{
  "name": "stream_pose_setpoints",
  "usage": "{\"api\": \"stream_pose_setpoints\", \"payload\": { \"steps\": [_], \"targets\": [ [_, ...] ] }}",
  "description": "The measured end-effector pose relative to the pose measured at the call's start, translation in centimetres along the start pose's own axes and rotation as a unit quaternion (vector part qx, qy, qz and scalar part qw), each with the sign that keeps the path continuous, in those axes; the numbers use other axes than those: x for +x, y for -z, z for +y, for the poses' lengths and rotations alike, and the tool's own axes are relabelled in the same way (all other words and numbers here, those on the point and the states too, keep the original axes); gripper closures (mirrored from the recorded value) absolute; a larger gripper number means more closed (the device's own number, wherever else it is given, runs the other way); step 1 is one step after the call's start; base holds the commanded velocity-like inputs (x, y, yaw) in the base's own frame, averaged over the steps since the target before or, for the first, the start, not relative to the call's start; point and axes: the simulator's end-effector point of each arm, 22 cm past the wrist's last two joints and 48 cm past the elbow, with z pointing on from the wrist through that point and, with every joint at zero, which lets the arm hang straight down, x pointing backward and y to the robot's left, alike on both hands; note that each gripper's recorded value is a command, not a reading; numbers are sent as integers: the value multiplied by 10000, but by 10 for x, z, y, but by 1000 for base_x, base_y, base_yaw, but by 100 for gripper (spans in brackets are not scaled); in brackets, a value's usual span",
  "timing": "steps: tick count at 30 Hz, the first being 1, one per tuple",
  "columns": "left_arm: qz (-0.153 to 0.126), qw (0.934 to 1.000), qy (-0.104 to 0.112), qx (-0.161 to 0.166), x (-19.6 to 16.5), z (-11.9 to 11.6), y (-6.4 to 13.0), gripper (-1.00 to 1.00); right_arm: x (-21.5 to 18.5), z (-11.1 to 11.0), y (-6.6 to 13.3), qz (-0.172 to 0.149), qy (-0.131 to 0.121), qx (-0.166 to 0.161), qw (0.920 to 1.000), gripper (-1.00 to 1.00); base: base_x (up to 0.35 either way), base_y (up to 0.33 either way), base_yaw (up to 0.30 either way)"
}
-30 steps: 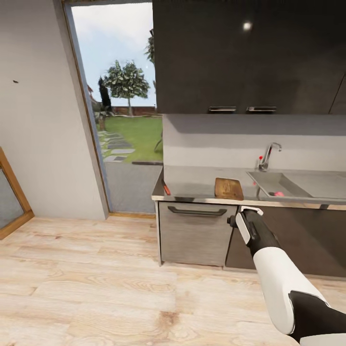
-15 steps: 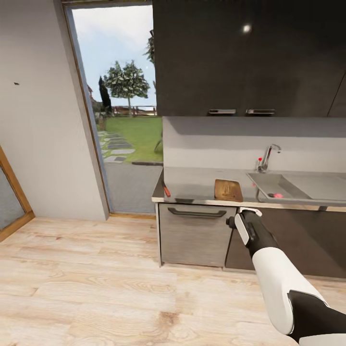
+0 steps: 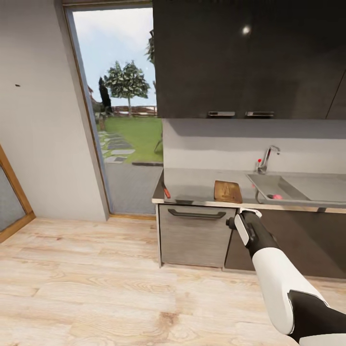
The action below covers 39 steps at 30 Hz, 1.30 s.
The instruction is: In the kitchen, take the Vidalia onion out of the sink, dice it on the chopping board with the paring knife, put the diced onion into the bowl on the countertop, then place both the paring knife and the chopping board into the sink.
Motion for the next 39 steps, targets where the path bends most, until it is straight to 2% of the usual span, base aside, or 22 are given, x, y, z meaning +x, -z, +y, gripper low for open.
{"api": "stream_pose_setpoints", "payload": {
  "steps": [26,39],
  "targets": [
    [6,10000,1,1,-3,1,25,-100,-8,-2,22,23,19,-13,10000,-100,0,0,0],
    [1,10000,1,1,-4,1,25,-100,-8,-2,22,22,20,-12,10000,-100,45,40,0]
  ]
}}
